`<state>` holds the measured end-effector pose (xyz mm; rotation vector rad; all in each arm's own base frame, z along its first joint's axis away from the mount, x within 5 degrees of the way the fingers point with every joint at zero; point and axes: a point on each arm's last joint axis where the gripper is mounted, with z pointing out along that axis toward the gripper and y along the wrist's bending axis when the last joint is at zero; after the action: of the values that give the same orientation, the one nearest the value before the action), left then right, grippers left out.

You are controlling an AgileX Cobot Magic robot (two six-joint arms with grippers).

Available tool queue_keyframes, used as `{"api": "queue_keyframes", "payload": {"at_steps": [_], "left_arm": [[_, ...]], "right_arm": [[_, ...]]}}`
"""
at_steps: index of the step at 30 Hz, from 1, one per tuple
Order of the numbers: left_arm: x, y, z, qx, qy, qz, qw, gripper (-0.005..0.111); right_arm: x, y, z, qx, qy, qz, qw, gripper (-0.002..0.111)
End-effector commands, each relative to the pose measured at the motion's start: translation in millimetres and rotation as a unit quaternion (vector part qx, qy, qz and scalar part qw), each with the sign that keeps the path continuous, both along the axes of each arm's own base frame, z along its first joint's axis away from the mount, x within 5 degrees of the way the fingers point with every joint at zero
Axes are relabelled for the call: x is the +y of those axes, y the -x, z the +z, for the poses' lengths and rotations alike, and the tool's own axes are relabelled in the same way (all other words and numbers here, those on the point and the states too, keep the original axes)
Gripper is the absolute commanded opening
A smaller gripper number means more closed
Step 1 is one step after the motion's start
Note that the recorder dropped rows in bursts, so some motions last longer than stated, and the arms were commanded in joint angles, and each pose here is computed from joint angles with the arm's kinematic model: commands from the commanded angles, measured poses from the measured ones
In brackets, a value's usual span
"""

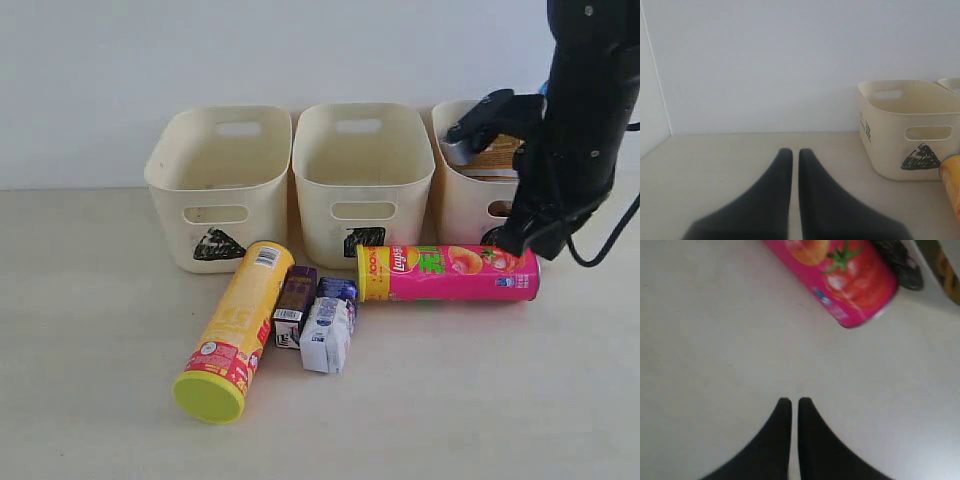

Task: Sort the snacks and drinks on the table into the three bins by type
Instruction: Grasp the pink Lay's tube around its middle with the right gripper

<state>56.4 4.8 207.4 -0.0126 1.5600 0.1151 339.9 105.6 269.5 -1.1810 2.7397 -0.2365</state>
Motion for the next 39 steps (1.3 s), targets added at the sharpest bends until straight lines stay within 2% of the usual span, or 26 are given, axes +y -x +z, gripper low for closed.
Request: {"api": "queue_keyframes", "payload": {"at_steps": [1,6,8,11,15,16,22,27,31,34,39], "left_arm": [[0,0,0,-0.003,-0.002,-0.003,1.0,0.004],[0,0,0,-0.003,-0.002,-0.003,1.0,0.004],[0,0,0,-0.003,-0.002,-0.003,1.0,0.004],[0,0,0,-0.003,-0.002,-0.003,1.0,0.004],[0,0,0,-0.003,-0.002,-0.003,1.0,0.004],[0,0,0,-0.003,-0.002,-0.003,1.0,0.004],[0,0,0,-0.003,-0.002,-0.003,1.0,0.004],[0,0,0,-0.003,-0.002,-0.003,1.0,0.004],[0,0,0,-0.003,-0.002,-0.003,1.0,0.004],[0,0,0,-0.003,-0.002,-0.003,1.0,0.004],[0,0,0,-0.003,-0.002,-0.003,1.0,0.004]], "right_arm": [[25,11,3,0.02,-0.045,0.042,0.998,0.001],[38,13,4,0.016,-0.079,0.047,0.996,0.002],[38,13,4,0.012,-0.081,0.046,0.996,0.007],[39,11,3,0.003,-0.082,0.058,0.995,0.029],[40,8,-6,-0.027,-0.084,0.096,0.991,0.067],[40,7,-11,-0.035,-0.082,0.114,0.99,0.07],[42,10,-43,-0.082,-0.056,0.244,0.965,0.07],[41,6,-61,-0.167,-0.037,0.292,0.941,0.07],[40,9,-75,-0.201,-0.019,0.341,0.918,0.07],[41,8,-78,-0.228,-0.015,0.353,0.907,0.07],[43,4,-85,-0.237,-0.016,0.353,0.905,0.07]]}}
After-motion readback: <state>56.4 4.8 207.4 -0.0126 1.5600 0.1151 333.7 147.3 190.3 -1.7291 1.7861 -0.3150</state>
